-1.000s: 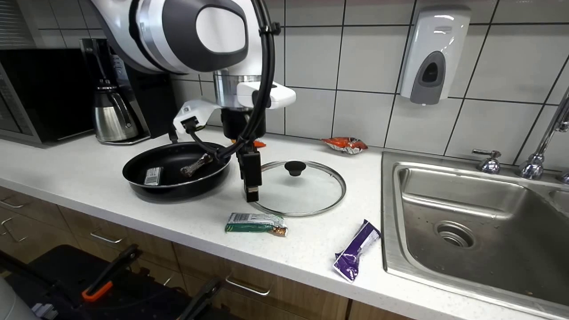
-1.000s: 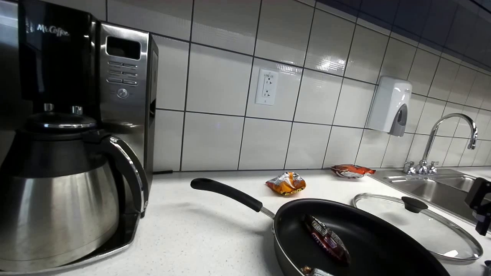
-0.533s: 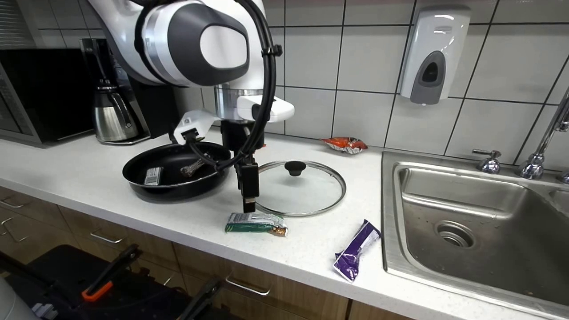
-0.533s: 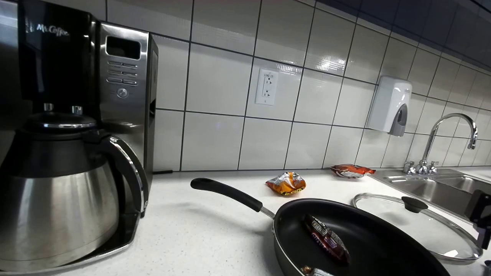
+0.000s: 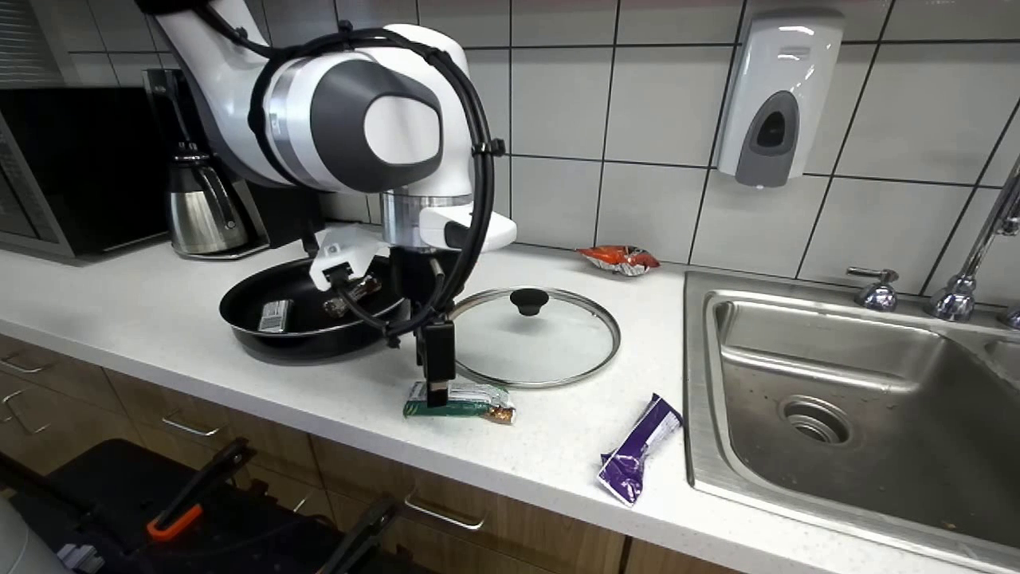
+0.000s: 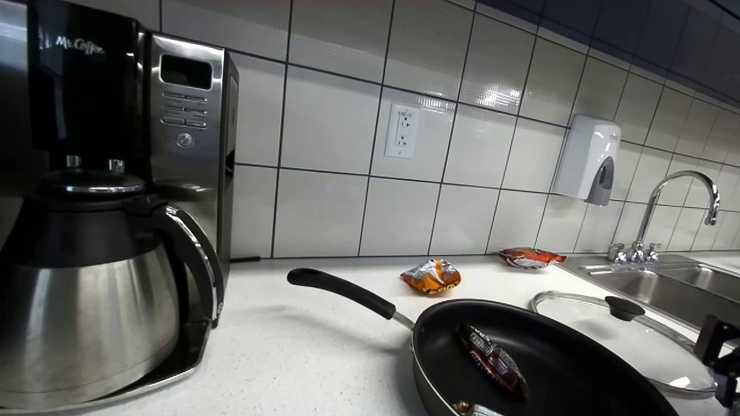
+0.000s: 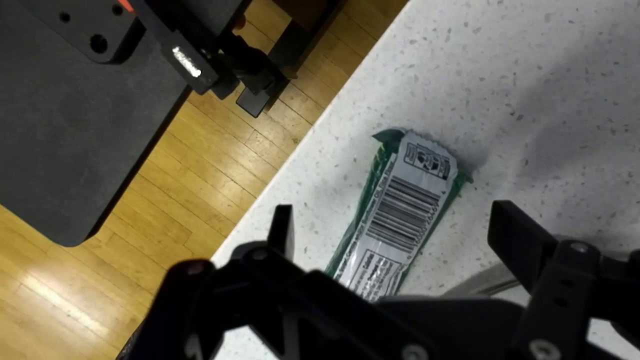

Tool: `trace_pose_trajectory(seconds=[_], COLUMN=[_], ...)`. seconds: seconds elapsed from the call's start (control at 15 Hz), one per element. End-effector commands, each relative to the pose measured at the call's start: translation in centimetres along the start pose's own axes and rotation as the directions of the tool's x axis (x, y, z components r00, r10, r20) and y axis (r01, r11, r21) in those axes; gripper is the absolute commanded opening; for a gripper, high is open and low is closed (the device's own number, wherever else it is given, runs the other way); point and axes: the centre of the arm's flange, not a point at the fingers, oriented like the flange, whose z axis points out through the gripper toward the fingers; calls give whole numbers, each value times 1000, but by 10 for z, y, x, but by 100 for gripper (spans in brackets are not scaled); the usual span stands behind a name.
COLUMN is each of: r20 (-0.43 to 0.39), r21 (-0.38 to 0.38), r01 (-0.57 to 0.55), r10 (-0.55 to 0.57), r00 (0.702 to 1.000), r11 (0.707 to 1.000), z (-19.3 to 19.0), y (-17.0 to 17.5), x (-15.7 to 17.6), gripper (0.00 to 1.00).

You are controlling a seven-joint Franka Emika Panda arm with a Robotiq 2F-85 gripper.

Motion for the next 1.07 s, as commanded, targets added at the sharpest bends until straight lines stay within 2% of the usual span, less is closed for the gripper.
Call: trace_pose_trajectory(seconds=[0.0,0.4,0.8,0.87,0.93,1.0], r20=[-40,-47,-61,-68,-73,-79], r21=[-40,-80,-63,-58,-55,-51], r01=[-25,-44,-49,-51,-50,-48], r10=[23,41,45,47,46,44], r00=[999,998,997,997,996,996], r11=[999,996,997,997,997,998], z=[18,33,25,23,22,21], y=[1,0,-1,-1,-1,-2], x=[-12,-14,-15,-15,-14,-13], gripper=[100,100,100,75,74,65])
